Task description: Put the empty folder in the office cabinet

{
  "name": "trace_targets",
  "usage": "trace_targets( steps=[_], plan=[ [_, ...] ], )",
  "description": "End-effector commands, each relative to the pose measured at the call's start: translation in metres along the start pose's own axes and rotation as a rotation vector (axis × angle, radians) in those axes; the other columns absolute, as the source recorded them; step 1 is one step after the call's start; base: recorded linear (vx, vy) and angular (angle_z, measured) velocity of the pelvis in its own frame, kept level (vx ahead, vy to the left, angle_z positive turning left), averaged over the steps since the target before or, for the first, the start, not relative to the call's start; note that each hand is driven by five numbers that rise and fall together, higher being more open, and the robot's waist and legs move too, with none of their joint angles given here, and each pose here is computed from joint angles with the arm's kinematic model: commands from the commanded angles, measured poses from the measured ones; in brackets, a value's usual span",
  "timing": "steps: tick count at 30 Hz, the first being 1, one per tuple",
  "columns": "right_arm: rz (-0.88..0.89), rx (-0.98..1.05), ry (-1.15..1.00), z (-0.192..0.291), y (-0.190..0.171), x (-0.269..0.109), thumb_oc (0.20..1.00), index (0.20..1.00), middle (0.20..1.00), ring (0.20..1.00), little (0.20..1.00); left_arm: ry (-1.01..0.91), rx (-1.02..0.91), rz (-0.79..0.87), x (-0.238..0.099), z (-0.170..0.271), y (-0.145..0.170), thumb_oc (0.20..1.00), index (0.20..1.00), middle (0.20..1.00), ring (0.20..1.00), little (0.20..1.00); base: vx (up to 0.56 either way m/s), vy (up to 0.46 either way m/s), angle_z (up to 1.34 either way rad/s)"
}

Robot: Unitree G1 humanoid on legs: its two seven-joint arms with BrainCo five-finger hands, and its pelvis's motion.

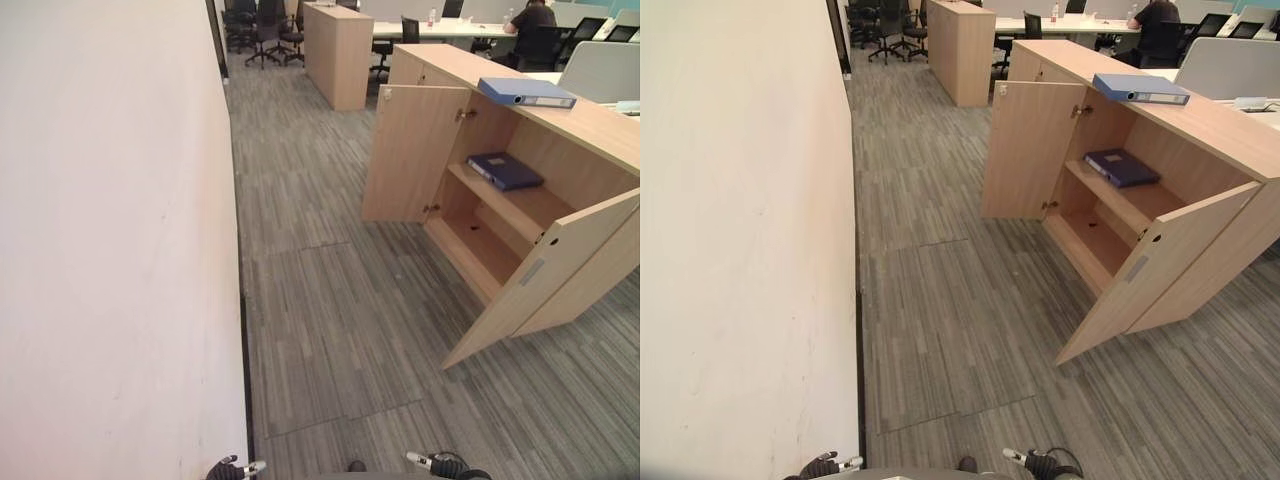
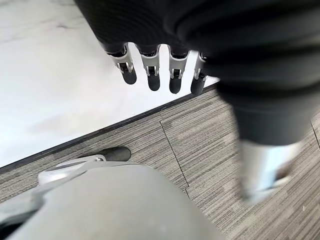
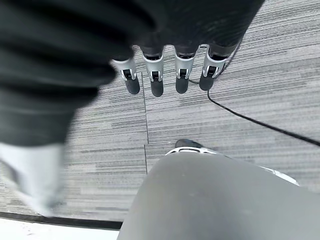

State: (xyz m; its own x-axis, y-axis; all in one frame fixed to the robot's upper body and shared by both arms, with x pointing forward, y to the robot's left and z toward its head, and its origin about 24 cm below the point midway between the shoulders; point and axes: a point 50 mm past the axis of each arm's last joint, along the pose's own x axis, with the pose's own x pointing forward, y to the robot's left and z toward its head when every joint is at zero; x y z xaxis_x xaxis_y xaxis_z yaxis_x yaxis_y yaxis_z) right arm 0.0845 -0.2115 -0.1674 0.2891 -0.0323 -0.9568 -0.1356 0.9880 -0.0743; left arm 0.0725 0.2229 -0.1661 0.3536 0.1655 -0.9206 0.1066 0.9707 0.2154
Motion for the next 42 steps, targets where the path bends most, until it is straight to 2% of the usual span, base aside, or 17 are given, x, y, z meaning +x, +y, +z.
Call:
trace_targets(
  steps=[1,26,38,42],
  plan=[
    [0.081,0.021,-0.057,0.021,0.027,0.005,1.0,1.0,1.0,1.0,1.0,-0.074,-0.043,-0.013,0.003,0.023,-0.008,1.0,1.0,1.0,1.0,1.0,0.0,0.0,0.0],
    [0.117,-0.094,-0.053,0.022,0.034,0.004,1.0,1.0,1.0,1.0,1.0,-0.031,0.039,-0.033,0.003,0.014,-0.011,1.0,1.0,1.0,1.0,1.0,0.01,-0.019,-0.01],
    [0.103,-0.118,-0.052,0.02,0.034,0.004,1.0,1.0,1.0,1.0,1.0,-0.047,0.176,-0.033,0.004,0.019,-0.015,1.0,1.0,1.0,1.0,1.0,0.0,-0.001,-0.03],
    [0.032,-0.135,-0.1,0.031,0.022,0.004,1.0,1.0,1.0,1.0,1.0,0.005,0.231,-0.027,0.003,0.007,-0.016,1.0,1.0,1.0,1.0,1.0,0.0,0.0,0.0]
  ],
)
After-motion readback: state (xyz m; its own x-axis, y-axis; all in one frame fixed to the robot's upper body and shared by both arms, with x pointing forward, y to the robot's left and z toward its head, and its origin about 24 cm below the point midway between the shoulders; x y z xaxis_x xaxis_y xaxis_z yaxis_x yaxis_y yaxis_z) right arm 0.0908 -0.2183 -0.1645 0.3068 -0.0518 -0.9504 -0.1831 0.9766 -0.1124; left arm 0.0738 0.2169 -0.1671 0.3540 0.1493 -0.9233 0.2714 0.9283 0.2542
